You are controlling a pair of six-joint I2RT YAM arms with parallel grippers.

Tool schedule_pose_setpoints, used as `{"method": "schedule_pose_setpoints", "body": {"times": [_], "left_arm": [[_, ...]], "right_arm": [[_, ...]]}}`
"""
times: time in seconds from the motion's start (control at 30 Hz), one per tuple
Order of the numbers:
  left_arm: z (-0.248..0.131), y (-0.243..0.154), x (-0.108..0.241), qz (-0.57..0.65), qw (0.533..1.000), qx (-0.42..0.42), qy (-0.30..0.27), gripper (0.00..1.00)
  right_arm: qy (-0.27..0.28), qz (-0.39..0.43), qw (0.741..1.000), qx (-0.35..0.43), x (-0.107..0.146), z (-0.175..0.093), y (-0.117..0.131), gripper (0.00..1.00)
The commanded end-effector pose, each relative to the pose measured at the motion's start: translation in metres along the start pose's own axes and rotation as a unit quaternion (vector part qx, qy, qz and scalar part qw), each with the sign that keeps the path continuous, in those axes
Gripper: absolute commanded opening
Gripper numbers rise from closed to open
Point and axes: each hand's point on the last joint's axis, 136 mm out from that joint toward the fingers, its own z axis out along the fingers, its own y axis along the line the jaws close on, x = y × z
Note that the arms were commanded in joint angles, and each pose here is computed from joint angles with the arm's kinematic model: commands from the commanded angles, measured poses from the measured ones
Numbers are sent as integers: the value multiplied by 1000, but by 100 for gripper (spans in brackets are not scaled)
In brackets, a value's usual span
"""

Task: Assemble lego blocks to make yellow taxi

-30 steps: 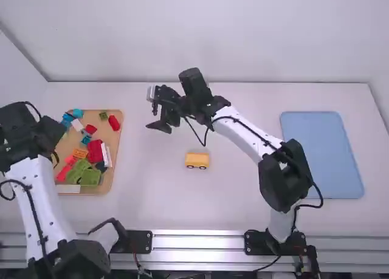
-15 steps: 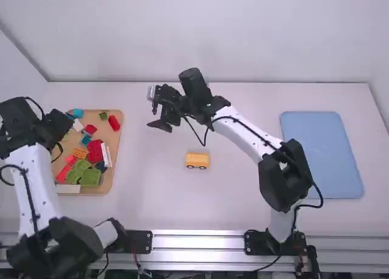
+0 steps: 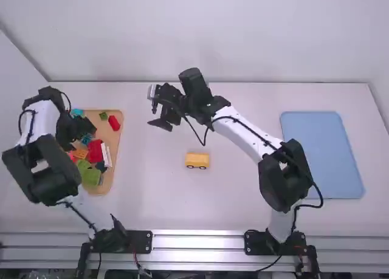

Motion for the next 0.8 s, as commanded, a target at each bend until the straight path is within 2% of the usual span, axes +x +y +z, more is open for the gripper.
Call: {"method": "schedule_pose_setpoints", "body": {"times": [0.0, 0.37, 0.53, 0.6, 0.77], "left_arm": [[9, 15, -3, -27, 998, -57, 1, 83], [40, 36, -7, -100, 993, -61, -16, 71], [54, 39, -3, -143, 988, -60, -20, 60], [58, 41, -2, -162, 985, -59, -21, 52], [64, 41, -2, -175, 983, -56, -29, 43]], "right_arm": [[-1, -6, 1000, 17, -6, -1, -11, 99], [11, -2, 999, 30, -2, -1, -15, 99], [12, -1, 999, 30, -1, -1, -15, 99], [13, -1, 999, 31, -1, -1, -15, 98], [21, -1, 999, 29, 3, -1, -14, 99]]}}
